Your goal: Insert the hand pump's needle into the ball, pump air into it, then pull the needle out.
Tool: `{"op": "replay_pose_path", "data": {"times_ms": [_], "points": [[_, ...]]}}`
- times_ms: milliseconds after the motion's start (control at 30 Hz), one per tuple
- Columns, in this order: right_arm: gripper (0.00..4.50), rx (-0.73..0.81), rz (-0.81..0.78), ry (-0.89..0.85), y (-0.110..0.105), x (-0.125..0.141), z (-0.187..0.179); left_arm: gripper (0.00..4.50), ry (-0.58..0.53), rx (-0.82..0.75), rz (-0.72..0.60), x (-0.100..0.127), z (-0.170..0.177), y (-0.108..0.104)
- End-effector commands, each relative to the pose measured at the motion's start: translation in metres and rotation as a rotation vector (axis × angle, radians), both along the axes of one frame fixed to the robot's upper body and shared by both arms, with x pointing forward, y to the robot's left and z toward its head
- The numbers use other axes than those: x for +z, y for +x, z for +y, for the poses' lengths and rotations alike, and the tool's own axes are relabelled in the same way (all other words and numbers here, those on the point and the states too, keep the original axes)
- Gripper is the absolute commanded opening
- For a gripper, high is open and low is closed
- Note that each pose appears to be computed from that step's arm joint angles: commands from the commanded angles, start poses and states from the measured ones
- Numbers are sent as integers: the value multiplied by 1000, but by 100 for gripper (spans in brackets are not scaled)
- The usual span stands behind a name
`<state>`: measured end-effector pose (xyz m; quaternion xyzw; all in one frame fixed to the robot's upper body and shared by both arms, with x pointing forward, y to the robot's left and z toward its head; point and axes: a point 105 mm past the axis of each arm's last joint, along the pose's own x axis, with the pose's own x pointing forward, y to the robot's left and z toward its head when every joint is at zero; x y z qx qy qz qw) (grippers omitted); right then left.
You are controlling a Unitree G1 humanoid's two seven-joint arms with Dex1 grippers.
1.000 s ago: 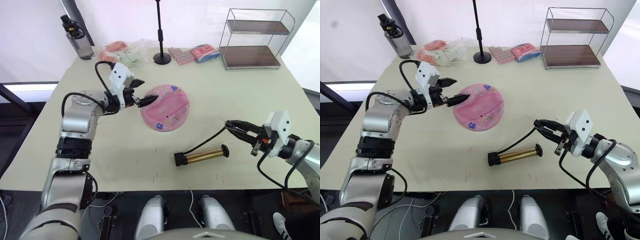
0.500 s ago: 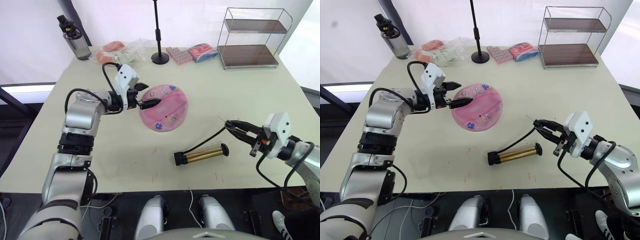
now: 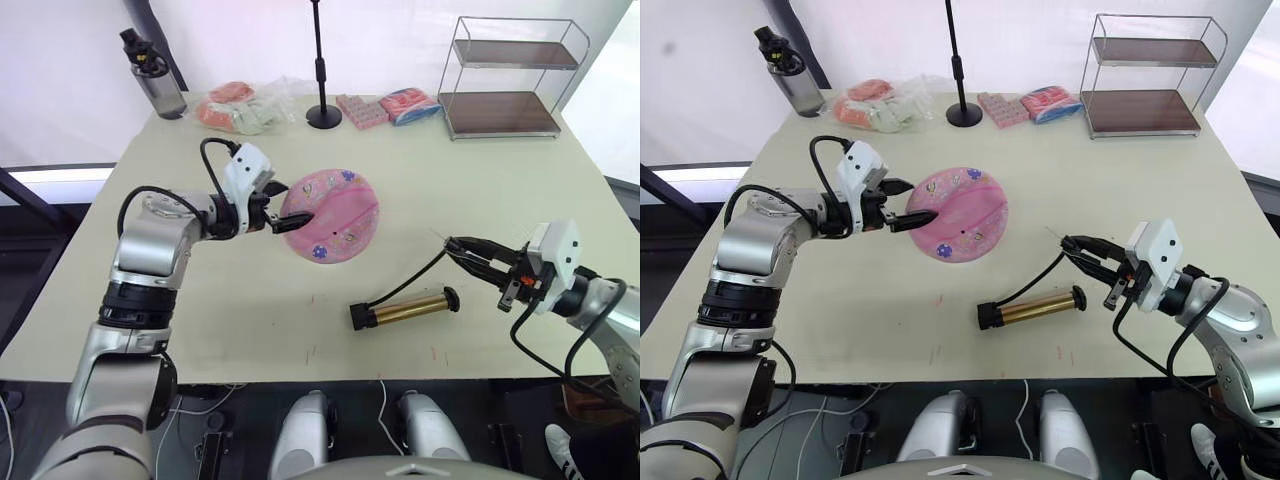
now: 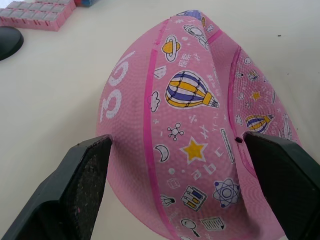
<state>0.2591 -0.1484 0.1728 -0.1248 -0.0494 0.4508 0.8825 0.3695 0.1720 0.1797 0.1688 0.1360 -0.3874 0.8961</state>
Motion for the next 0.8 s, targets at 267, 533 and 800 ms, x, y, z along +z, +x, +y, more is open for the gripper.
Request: {"op": "replay_pose_path", "data": {"times_ms": [267, 533, 800], "points": [[30, 41, -75, 20, 1, 14, 10, 424, -9, 17, -53, 0, -2, 4], [30, 54, -65, 15, 1, 15, 15, 172, -43, 10, -124, 3, -13, 9], [30, 80, 40, 20, 5, 15, 31, 2, -88, -7, -140, -5, -32, 3]]}}
